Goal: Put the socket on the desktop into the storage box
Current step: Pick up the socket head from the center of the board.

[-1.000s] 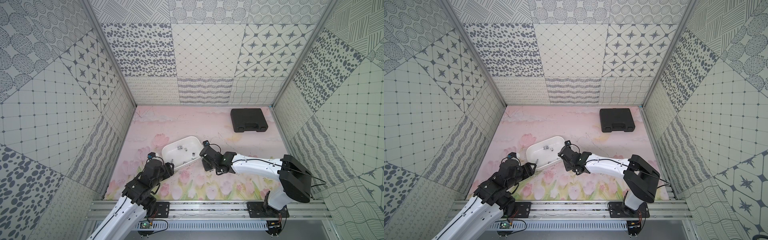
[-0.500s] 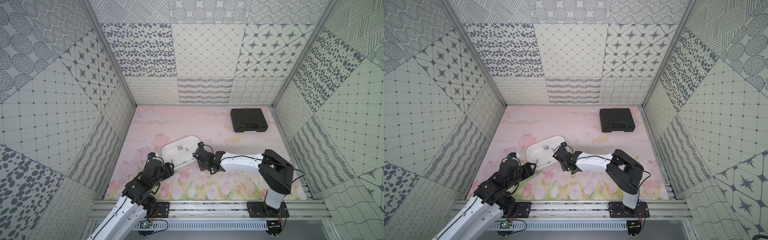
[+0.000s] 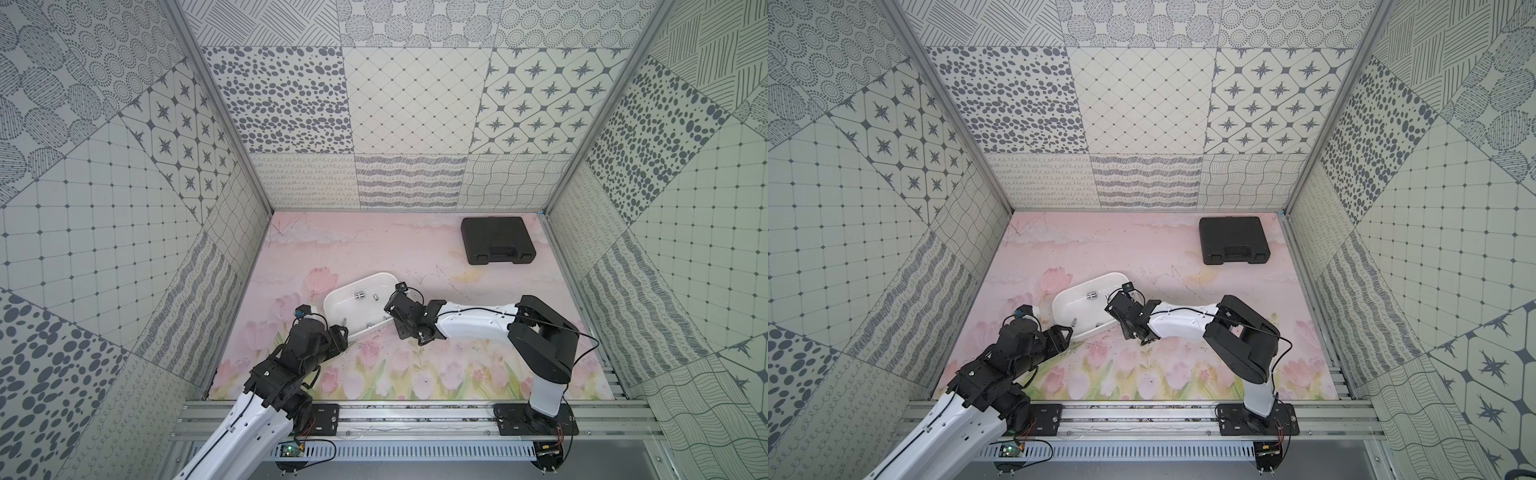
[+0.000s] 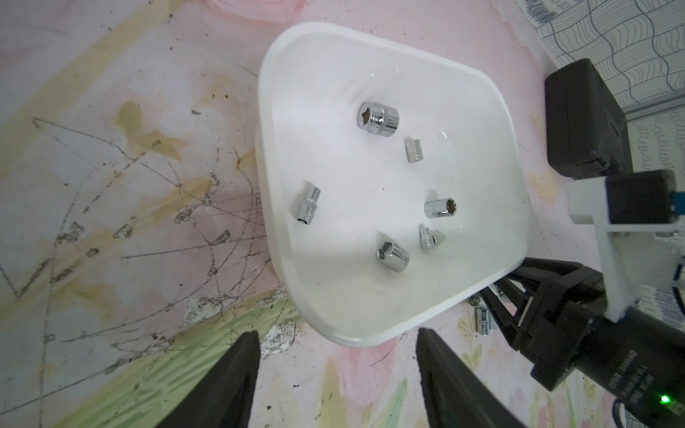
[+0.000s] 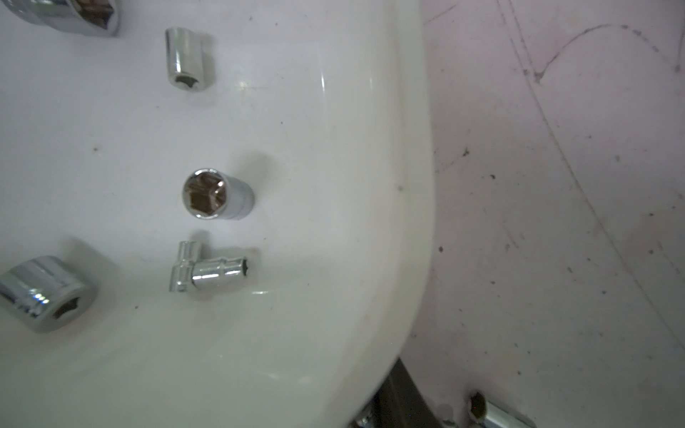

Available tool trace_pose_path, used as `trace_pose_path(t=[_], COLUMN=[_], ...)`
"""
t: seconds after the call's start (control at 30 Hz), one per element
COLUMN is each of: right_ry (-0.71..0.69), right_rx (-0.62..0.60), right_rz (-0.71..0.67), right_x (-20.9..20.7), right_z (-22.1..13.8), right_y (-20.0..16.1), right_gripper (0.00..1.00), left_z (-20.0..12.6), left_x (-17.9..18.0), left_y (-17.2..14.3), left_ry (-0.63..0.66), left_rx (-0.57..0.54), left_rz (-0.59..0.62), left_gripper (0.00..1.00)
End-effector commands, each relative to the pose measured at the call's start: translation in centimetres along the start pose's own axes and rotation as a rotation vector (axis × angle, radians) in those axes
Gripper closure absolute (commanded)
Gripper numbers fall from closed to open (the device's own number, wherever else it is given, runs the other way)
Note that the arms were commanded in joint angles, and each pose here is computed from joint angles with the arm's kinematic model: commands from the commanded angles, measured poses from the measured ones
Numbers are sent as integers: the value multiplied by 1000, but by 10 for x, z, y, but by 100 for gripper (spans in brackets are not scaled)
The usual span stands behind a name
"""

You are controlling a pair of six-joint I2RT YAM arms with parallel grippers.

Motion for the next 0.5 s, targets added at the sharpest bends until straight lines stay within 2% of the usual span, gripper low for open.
trace_pose_path(t=[0.0,0.47], right_ry=[5,-7], right_rx=[-8,23], right_rz=[27,38], right_x=[2,2], right_z=[6,15], right_y=[0,-11], right_gripper=[70,73], left_z=[1,1], left_x=[-2,-2], left_y=[2,2], left_ry=[-14,-12], left_rx=[-13,-15], left_rz=[4,5], left_gripper=[28,28])
Point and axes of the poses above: each gripper's point midway between its finger pads, its own z axis out along the fingers, its own x axis along the line the jaws close on, y = z × x, the point moved 5 cm from there along -z, back along the fingers, and after that the axes turned 15 degrees about -z, right-handed, at the moved point
